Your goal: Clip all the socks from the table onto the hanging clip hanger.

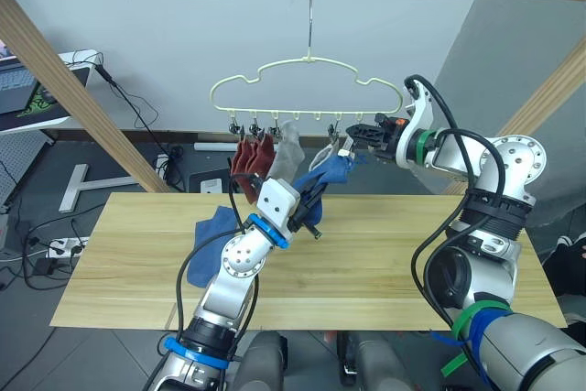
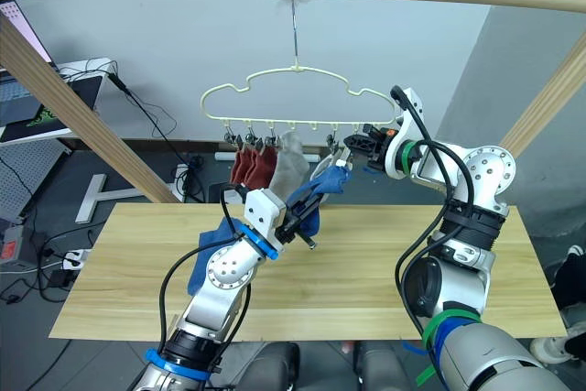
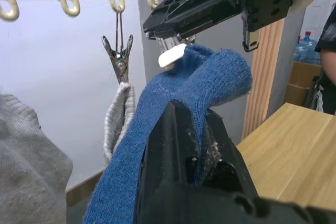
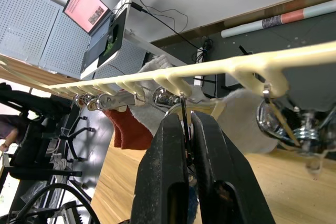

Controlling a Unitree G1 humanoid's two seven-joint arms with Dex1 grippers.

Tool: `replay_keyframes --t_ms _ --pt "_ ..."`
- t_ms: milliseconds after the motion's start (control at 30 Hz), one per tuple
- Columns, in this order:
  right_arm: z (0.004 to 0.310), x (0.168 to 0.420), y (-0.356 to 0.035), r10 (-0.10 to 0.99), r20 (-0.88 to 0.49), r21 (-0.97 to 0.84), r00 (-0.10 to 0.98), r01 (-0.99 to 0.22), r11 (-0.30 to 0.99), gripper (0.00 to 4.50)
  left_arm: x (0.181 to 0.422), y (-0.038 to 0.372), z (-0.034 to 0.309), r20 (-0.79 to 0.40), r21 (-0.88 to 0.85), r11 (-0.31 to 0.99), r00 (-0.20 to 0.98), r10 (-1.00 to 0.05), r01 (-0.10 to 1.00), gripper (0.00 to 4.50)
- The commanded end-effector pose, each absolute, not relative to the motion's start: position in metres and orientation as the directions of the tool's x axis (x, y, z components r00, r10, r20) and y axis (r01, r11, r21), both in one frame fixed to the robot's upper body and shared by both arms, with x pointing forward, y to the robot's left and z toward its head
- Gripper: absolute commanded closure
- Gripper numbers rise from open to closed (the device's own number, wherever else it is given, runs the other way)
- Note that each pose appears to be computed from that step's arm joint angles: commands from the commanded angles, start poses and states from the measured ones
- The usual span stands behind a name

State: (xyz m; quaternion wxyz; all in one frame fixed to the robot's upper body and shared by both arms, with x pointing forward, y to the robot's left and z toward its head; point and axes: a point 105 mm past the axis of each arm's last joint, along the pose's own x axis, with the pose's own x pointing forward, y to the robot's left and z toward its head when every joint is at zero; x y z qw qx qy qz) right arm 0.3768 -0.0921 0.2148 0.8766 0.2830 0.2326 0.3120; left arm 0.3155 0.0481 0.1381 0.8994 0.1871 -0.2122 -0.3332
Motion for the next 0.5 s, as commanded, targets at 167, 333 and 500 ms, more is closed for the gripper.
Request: replay_keyframes --t_ms 167,333,500 --pt "0.2172 0.3756 -0.0948 0.671 -0.233 0.649 0.704 -0.401 0.647 4.50 0.3148 0.0458 0.1561 0.331 0.560 0.703 0.659 -0.675 0.439 4.49" --pt "0.2190 0.3742 -0.0919 0.685 -0.220 0.668 0.695 -0.404 0.625 4.50 0.3162 0.0432 0.1567 0.338 0.584 0.696 0.655 -0.676 0.417 4.49" --pt "0.2189 0.3739 -0.0907 0.691 -0.210 0.683 0.692 -0.401 0.610 4.50 0.3156 0.0416 0.1556 0.334 0.595 0.687 0.649 -0.683 0.417 4.49"
